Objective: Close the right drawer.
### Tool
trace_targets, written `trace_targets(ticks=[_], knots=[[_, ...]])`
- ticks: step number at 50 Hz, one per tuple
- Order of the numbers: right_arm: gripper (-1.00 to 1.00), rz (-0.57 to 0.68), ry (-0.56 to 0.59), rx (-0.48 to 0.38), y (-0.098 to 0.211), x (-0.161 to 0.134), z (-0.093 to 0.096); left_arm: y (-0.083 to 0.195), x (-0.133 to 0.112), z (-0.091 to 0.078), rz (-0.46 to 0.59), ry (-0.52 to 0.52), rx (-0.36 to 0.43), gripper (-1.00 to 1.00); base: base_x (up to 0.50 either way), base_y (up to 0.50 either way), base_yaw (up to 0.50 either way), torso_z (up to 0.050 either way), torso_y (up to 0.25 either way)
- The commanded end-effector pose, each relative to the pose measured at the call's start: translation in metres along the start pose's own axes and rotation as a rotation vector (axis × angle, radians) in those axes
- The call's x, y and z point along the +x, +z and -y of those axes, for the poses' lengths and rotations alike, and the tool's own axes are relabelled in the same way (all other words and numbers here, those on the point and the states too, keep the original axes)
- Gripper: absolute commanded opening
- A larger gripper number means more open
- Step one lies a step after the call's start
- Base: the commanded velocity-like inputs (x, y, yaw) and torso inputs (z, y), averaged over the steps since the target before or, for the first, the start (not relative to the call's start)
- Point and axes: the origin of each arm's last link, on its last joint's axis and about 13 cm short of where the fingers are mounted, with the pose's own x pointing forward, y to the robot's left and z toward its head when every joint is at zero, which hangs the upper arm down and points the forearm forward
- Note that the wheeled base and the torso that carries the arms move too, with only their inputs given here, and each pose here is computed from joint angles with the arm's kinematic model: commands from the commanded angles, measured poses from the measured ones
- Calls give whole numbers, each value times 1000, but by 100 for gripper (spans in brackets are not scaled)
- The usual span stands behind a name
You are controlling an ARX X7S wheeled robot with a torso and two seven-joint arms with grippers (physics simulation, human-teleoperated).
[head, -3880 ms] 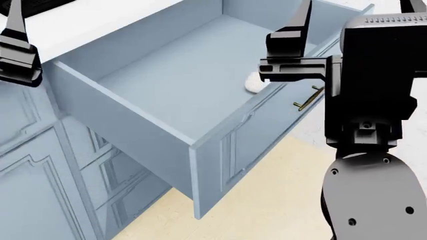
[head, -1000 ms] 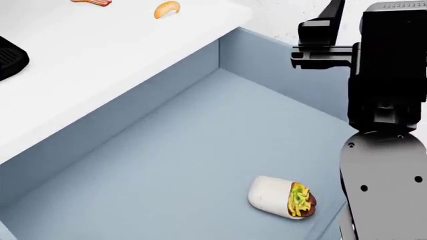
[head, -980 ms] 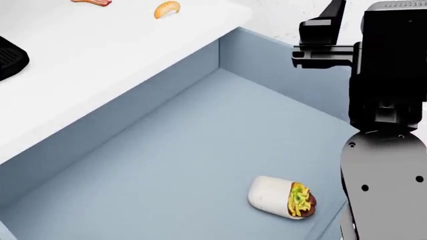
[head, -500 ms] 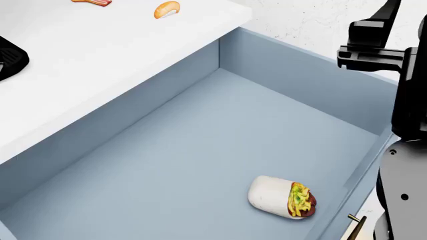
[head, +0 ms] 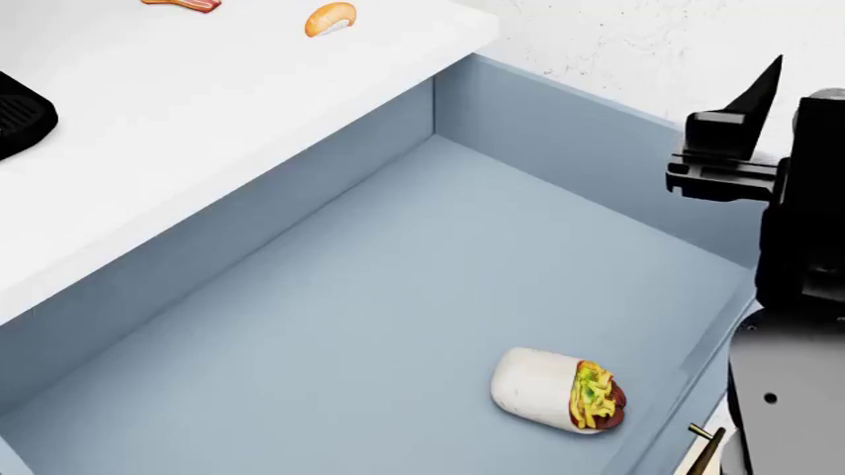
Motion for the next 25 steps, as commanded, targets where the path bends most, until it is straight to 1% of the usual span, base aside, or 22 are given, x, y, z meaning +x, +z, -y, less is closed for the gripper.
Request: trace_targets(ticks=[1,9,18,25], knots=[[100,-75,-9,-21,-26,-2,-3,-1,-1,0,-2,-2,0,100,0,0,0,0,0],[100,-148,-46,-32,-52,-8,0,-2,-1,1,-7,-3,2,100,0,0,0,0,0],[100,-174,-69,-31,-63,-15,2,-3,0,2,-12,-4,0,100,0,0,0,0,0],[100,-203,-112,-40,-73,-21,9,-5,-2,3,-13,-6,-2,100,0,0,0,0,0]])
